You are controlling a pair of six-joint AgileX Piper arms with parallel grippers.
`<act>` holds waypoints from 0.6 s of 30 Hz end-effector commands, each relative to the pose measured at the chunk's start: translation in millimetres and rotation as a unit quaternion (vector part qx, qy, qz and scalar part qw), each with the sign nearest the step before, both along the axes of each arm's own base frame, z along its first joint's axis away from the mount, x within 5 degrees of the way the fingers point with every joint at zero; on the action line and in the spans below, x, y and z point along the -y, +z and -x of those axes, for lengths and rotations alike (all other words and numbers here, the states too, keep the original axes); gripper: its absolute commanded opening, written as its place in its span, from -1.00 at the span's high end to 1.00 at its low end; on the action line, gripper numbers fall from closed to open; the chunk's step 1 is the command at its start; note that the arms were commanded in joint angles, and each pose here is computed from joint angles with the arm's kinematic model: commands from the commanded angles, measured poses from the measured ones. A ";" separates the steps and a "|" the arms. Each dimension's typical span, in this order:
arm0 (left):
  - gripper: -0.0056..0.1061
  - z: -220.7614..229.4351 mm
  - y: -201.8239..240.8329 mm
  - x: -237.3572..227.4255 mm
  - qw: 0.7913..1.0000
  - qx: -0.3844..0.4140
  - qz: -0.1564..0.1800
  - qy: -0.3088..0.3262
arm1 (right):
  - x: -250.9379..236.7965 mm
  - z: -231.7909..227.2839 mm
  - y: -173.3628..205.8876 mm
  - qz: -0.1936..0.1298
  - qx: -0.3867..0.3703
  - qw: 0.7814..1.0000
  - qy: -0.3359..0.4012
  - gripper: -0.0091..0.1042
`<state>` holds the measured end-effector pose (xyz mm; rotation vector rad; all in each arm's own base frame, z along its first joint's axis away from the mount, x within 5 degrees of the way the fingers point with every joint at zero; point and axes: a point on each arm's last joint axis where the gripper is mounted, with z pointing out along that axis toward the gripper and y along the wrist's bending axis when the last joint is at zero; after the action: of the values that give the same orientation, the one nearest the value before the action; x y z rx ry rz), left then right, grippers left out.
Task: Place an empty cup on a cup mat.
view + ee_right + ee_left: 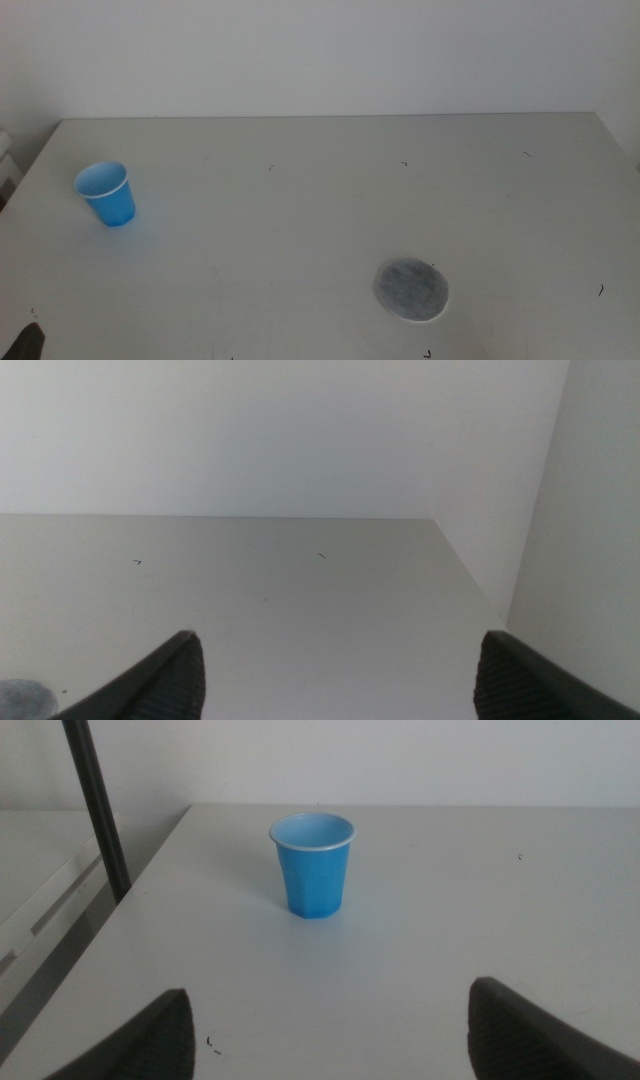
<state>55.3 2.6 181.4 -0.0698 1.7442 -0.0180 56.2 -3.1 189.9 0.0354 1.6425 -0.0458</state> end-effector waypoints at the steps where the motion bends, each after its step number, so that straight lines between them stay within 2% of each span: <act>1: -0.98 -0.8 12.4 1.0 0.999 0.045 0.017 -0.003 | -0.4 1.7 12.0 0.011 0.054 0.999 0.002 -0.82; 10: -0.98 -13.6 62.8 1.1 0.999 0.039 0.029 -0.002 | -0.4 1.7 12.0 0.011 0.054 0.999 0.002 -0.82; 18: -0.98 -48.1 114.3 0.4 0.999 -0.033 0.036 0.006 | -0.4 1.7 12.0 0.011 0.054 0.999 0.002 -0.82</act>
<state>94.5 2.7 270.1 -0.1182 1.8729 -0.0441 56.2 -3.1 189.9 0.0354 1.6425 -0.0458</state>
